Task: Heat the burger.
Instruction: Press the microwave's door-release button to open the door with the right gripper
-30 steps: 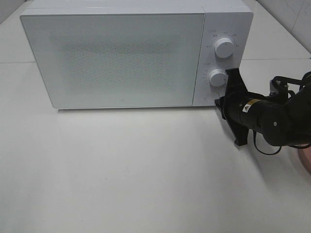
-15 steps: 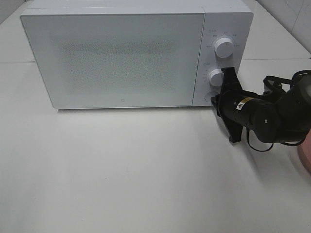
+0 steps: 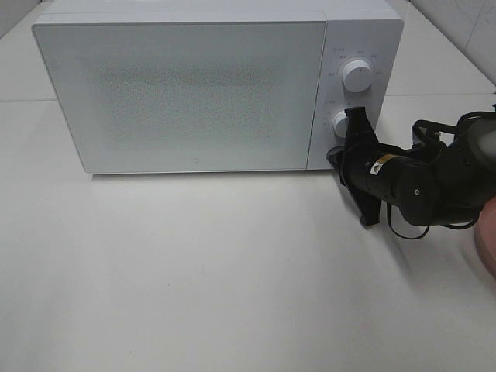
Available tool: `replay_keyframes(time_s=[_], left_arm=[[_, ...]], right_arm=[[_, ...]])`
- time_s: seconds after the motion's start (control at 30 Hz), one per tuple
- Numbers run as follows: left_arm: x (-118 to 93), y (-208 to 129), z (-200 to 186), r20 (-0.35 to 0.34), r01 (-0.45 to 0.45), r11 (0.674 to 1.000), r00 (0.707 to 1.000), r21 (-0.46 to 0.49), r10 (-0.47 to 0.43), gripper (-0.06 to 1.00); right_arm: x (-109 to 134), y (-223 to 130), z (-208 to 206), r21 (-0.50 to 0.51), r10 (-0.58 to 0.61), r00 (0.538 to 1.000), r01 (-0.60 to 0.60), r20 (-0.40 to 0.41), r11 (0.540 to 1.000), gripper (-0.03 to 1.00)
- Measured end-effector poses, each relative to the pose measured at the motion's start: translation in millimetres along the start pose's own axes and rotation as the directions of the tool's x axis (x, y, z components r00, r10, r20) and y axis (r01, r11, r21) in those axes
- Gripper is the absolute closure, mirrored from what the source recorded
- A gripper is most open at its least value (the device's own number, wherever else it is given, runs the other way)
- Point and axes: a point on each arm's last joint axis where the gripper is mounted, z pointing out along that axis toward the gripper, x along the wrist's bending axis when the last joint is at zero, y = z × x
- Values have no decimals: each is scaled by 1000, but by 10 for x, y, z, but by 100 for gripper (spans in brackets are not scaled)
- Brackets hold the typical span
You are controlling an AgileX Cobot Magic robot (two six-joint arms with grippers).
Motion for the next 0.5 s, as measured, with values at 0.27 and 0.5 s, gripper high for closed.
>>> replay_keyframes(time_s=[0.27,0.5], left_arm=[[0,0,0,0,0,1000,1000,0,0,-5],[0,0,0,0,0,1000,1000,0,0,-5]], right_arm=[[24,-2,-2,-7,0,1000,0,-23,1000,97],[28,-16,-6,-10,-1,1000,1,-28,1000,97]])
